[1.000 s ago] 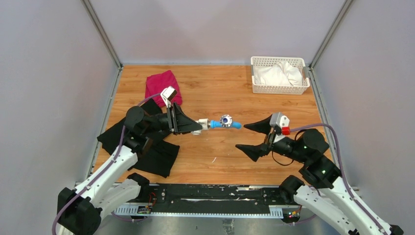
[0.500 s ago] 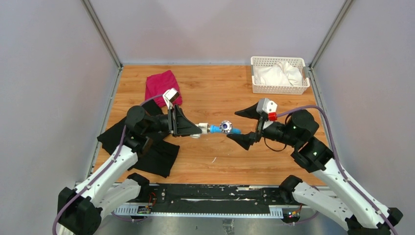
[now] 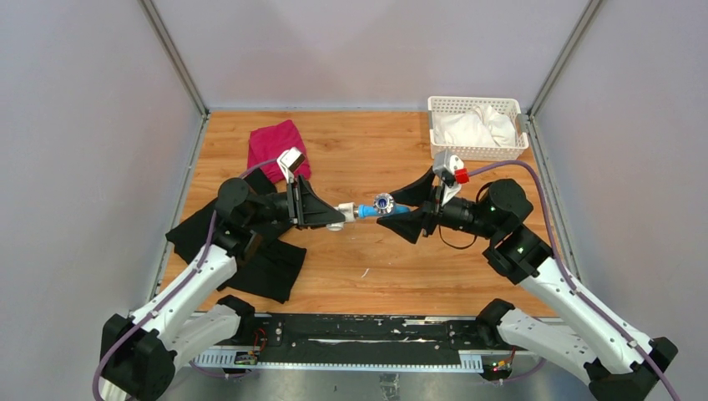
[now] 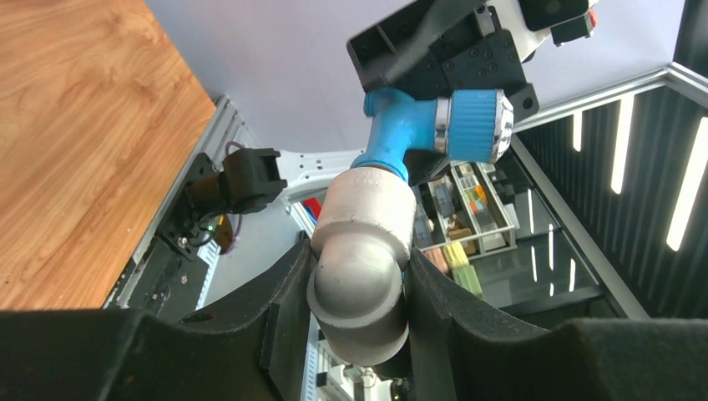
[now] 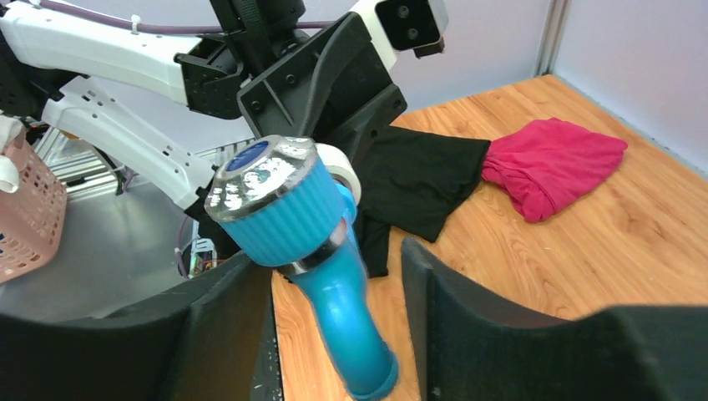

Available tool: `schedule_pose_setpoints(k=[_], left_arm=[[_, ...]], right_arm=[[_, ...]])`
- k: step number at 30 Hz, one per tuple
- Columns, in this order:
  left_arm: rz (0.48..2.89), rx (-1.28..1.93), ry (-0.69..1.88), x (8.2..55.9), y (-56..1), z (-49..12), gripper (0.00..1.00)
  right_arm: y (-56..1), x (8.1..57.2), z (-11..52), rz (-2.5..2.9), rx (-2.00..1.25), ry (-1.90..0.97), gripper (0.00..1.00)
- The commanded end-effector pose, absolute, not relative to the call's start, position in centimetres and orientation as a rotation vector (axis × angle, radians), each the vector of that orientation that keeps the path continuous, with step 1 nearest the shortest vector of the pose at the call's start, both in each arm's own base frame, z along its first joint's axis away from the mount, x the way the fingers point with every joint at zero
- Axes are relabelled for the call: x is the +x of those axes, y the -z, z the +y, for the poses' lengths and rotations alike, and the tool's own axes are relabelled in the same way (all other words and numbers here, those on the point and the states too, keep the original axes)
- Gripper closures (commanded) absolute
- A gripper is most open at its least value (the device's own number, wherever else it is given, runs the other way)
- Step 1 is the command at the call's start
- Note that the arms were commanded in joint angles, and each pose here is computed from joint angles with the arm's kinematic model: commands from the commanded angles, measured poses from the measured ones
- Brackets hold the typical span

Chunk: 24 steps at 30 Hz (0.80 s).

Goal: Install the water faucets

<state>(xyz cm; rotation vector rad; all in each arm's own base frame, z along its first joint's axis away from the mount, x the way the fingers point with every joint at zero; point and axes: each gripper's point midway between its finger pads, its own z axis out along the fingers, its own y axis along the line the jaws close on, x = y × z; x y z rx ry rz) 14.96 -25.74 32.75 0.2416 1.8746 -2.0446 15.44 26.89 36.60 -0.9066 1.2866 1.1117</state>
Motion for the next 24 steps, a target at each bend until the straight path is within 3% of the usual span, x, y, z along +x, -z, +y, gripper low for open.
schedule_pose_setpoints(k=[1, 8, 10, 13, 15, 20, 23, 24], left_arm=[[1.874, 0.306, 2.035, 14.8, -32.4, -25.9, 1.00], [1.852, 0.320, 2.011, 14.9, -32.3, -25.8, 1.00], [1.844, 0.324, 2.004, 14.9, -32.3, -25.8, 1.00], [1.858, 0.325, 2.012, 14.9, -32.2, -25.9, 1.00], [1.873, 0.328, 2.022, 14.9, -31.9, -25.9, 1.00], [1.896, 0.324, 2.032, 14.9, -31.5, -26.0, 1.00], [1.902, 0.320, 2.031, 15.0, -31.3, -26.1, 1.00], [1.905, 0.319, 2.032, 15.0, -31.2, -26.1, 1.00]], right_arm=[[-38.7, 15.1, 27.5, 1.224, -0.869, -1.206, 0.43], [-39.0, 15.3, 28.0, 1.243, -0.844, -1.252, 0.66], [-39.1, 15.2, 28.1, 1.244, -0.839, -1.265, 0.68], [-38.9, 15.2, 28.1, 1.246, -0.845, -1.267, 0.50], [-38.9, 15.2, 28.0, 1.242, -0.847, -1.261, 0.46], [-39.4, 14.9, 28.1, 1.217, -0.861, -1.274, 0.72], [-39.3, 14.8, 28.3, 1.216, -0.865, -1.291, 0.99], [-39.2, 14.8, 28.4, 1.220, -0.859, -1.298, 1.00]])
